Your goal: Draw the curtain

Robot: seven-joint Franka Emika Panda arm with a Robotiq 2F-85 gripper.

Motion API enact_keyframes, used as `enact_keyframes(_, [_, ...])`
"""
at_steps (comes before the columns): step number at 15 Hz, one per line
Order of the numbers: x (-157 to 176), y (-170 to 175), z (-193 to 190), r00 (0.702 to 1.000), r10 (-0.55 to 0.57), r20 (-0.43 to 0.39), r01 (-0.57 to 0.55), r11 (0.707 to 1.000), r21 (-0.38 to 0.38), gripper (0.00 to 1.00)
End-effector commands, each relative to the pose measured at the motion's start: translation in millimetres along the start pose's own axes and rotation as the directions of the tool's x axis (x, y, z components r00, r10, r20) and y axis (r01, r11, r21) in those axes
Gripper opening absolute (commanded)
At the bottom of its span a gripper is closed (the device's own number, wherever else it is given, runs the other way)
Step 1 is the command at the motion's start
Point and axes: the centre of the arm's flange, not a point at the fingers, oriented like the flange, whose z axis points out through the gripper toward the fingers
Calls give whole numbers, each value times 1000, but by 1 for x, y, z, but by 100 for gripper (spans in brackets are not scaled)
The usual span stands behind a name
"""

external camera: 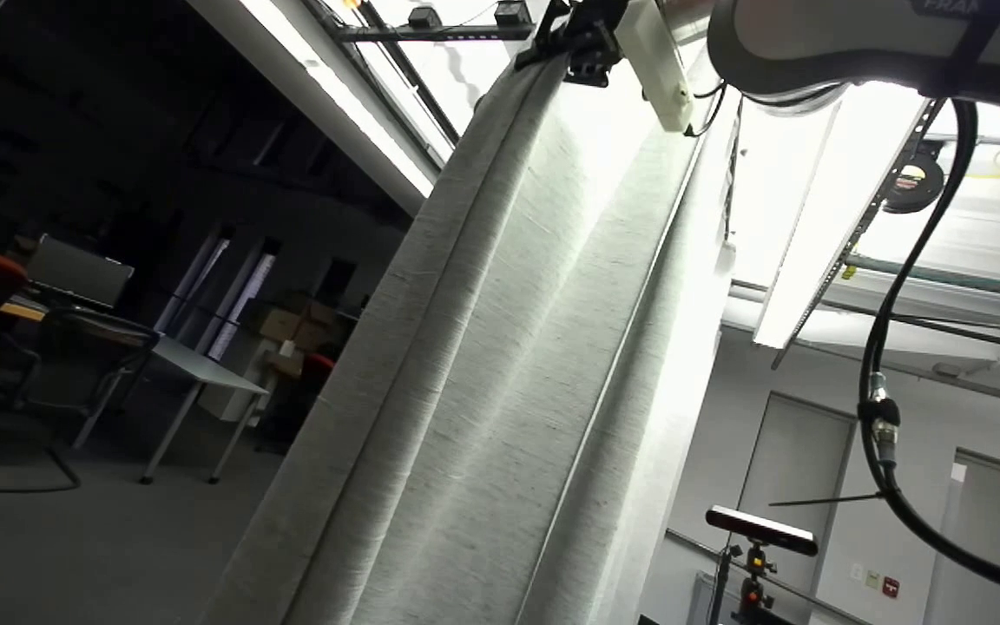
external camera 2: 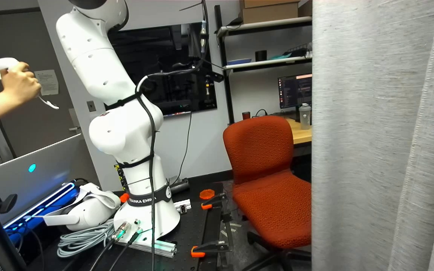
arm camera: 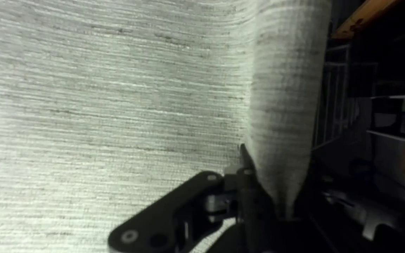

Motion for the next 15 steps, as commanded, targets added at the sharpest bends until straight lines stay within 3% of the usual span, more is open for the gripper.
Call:
enact_keyframes(1, [-40, -73, 2, 992, -69, 101, 66, 997, 40, 1])
enact_keyframes(8, [-49, -142, -37, 977, -175, 119, 165, 982, 91, 1])
enact_keyframes(12, [-51, -166, -50, 975, -160, 152, 150, 986, 76, 1])
enact_keyframes(15, [-51, -176, -58, 967, -210, 147, 199, 976, 82, 1])
